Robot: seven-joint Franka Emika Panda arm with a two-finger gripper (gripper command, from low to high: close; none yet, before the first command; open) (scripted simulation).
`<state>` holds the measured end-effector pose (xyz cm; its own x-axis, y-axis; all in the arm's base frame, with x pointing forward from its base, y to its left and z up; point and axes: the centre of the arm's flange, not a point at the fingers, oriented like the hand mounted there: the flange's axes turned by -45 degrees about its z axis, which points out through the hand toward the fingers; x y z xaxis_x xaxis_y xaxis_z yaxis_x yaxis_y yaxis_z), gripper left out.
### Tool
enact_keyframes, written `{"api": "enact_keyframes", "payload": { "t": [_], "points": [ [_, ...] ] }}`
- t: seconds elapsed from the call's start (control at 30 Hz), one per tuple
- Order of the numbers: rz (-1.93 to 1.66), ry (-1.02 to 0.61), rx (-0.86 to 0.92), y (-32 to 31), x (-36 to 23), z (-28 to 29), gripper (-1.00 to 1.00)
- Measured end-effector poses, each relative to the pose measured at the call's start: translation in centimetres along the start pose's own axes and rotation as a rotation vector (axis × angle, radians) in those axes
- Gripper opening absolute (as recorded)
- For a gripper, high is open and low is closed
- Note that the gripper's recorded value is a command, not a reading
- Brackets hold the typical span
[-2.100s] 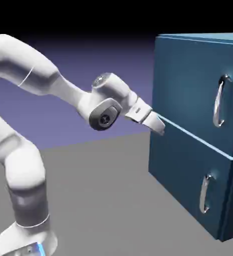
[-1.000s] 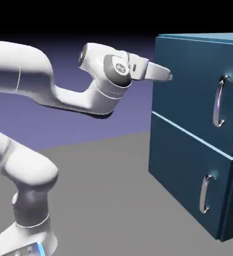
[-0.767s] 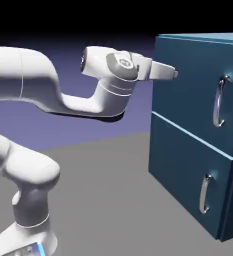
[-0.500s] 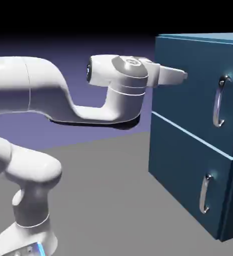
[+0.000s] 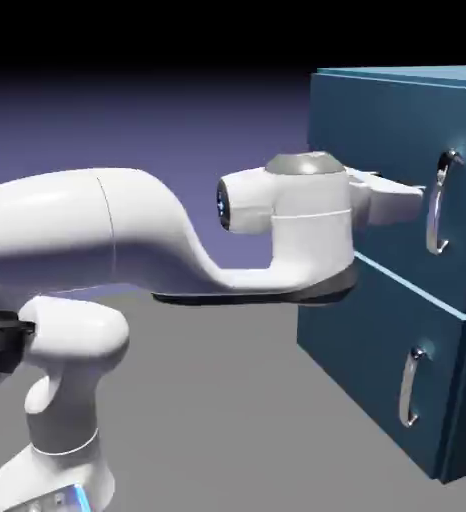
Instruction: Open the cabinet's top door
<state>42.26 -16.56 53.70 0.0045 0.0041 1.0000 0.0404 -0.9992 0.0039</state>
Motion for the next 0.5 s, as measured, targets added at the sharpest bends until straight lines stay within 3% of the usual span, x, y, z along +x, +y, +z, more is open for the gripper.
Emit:
{"api": "enact_keyframes", "payload": {
  "t": [0.27,0.3,0.5],
  "points": [
    [0.005,0.005,0.000,1.3,-1.4,4.8,0.00],
    [0.004,0.005,0.000,1.2,-1.4,5.7,-1.00],
    [0.002,0.005,-0.061,0.2,-1.4,3.0,-1.00]
  ]
}}
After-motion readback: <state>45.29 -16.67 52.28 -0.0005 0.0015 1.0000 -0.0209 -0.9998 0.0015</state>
